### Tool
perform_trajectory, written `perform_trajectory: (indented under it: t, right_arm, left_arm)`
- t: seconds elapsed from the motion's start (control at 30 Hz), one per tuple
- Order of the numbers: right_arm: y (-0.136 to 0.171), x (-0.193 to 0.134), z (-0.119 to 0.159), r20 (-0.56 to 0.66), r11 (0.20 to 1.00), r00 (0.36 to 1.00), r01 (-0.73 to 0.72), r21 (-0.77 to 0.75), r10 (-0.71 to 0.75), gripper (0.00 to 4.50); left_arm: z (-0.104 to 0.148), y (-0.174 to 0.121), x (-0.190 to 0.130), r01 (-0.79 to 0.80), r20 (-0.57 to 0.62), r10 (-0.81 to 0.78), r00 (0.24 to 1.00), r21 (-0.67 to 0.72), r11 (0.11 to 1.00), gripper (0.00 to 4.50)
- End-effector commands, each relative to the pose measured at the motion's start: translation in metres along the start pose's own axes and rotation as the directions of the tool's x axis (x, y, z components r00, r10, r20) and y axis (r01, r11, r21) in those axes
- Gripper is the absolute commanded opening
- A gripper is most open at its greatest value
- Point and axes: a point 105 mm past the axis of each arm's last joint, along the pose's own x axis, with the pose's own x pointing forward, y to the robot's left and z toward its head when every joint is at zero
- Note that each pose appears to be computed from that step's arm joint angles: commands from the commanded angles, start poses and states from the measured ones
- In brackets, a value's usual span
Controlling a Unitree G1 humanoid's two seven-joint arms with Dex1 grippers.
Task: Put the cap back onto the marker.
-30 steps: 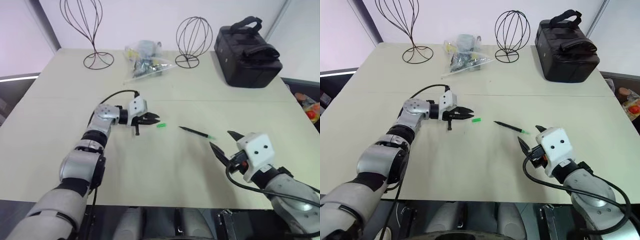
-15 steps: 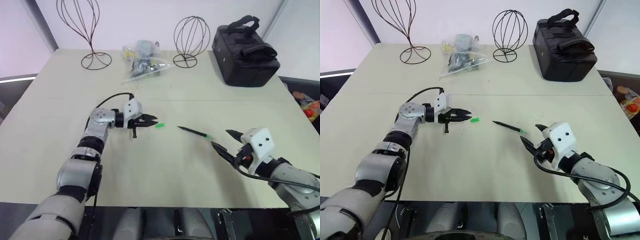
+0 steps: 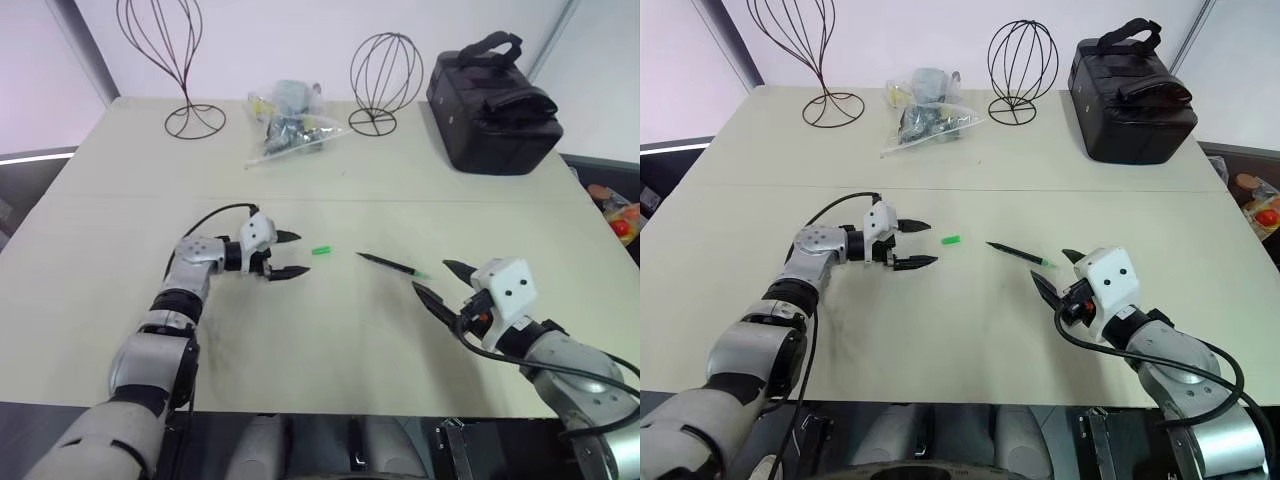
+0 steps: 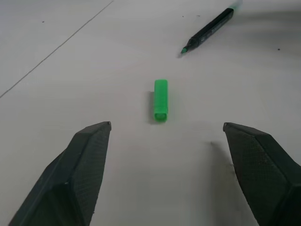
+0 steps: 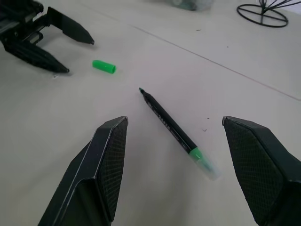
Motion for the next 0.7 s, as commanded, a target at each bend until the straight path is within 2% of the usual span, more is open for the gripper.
perform_trajectory:
  t: [0.03,0.47,0.57,0.7]
  right_arm:
    - [0.004,-0.001,0.012,0.044,1.000,0.999,0.014,-0.024,-0.013,3.29]
    - [0.008,-0.004,0.014,0.048,0.999,0.998,0.049,-0.018,-0.048,3.29]
    - [0.009,-0.005,0.013,0.046,0.998,0.998,0.054,-0.018,-0.053,3.29]
    - [0.008,-0.005,0.013,0.045,0.998,0.997,0.063,-0.017,-0.063,3.29]
  left_arm:
    - [0.003,-0.002,0.015,-0.007,-0.004,0.007,1.000,0.027,1.000,3.96]
    - [-0.001,-0.004,0.030,-0.027,-0.038,0.028,0.999,0.035,0.999,3.96]
    - [-0.001,-0.004,0.032,-0.031,-0.044,0.033,0.999,0.034,0.999,3.08]
    - [-0.002,-0.004,0.034,-0.031,-0.047,0.032,0.998,0.019,0.999,1.10]
